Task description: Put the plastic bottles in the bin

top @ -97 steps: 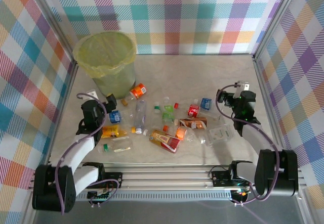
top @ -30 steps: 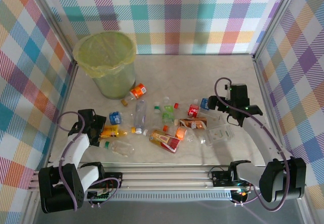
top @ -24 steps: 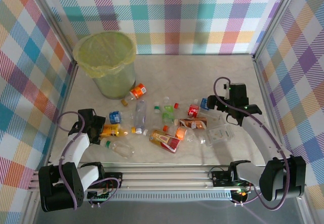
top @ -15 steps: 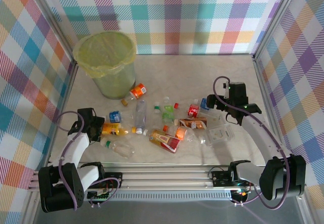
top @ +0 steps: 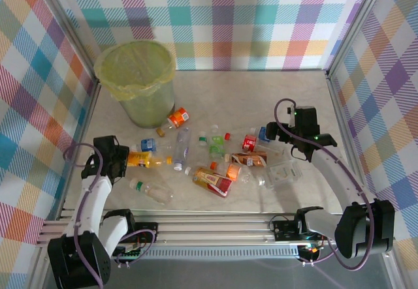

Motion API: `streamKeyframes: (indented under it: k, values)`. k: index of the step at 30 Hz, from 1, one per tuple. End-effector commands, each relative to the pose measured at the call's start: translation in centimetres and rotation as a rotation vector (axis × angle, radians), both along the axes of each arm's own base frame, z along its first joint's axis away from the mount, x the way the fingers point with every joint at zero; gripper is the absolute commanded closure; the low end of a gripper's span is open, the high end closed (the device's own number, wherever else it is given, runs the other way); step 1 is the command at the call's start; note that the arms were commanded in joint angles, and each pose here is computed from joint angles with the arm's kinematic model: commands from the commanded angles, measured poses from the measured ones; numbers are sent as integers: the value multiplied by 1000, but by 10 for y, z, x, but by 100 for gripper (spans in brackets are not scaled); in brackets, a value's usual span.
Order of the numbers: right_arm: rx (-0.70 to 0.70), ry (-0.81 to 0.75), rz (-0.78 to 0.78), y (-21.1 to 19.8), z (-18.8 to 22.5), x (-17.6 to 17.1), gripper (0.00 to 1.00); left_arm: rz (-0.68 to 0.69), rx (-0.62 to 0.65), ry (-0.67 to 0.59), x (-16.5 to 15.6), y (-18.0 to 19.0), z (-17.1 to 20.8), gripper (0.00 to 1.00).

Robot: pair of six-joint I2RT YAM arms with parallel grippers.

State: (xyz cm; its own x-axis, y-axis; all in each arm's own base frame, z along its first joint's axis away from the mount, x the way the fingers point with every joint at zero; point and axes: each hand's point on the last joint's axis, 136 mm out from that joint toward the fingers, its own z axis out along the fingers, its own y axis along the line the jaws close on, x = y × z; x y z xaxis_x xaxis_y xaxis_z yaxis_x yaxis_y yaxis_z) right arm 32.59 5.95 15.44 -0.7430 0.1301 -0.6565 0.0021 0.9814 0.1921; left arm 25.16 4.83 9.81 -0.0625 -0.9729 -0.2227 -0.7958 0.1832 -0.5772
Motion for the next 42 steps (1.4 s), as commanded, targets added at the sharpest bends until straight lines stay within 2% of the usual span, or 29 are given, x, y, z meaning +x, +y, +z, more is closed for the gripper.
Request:
streamKeyframes:
  k: [1, 10, 21, 27, 33, 38, 42]
  values:
    - [2, -52, 8, 4, 18, 5, 0, 26, 10, 2, -11, 5, 16, 48]
    - [-2, -61, -7, 2, 25, 3, 0, -66, -6, -94, -14, -10, 59, 53]
    - [-4, -62, -21, -1, 28, -1, 0, -153, 3, -233, -11, -23, 117, 54]
    - [-8, -60, -32, -3, 27, -3, 0, -234, 54, -354, -2, -29, 174, 54]
    - [-8, -56, -43, -5, 26, -5, 0, -264, 140, -515, 16, -26, 255, 55]
    - [0, -63, -49, -5, 29, -8, 0, -266, 221, -644, 49, -18, 318, 56]
    - [16, -64, -53, -4, 30, -10, 0, -242, 299, -689, 84, -3, 351, 57]
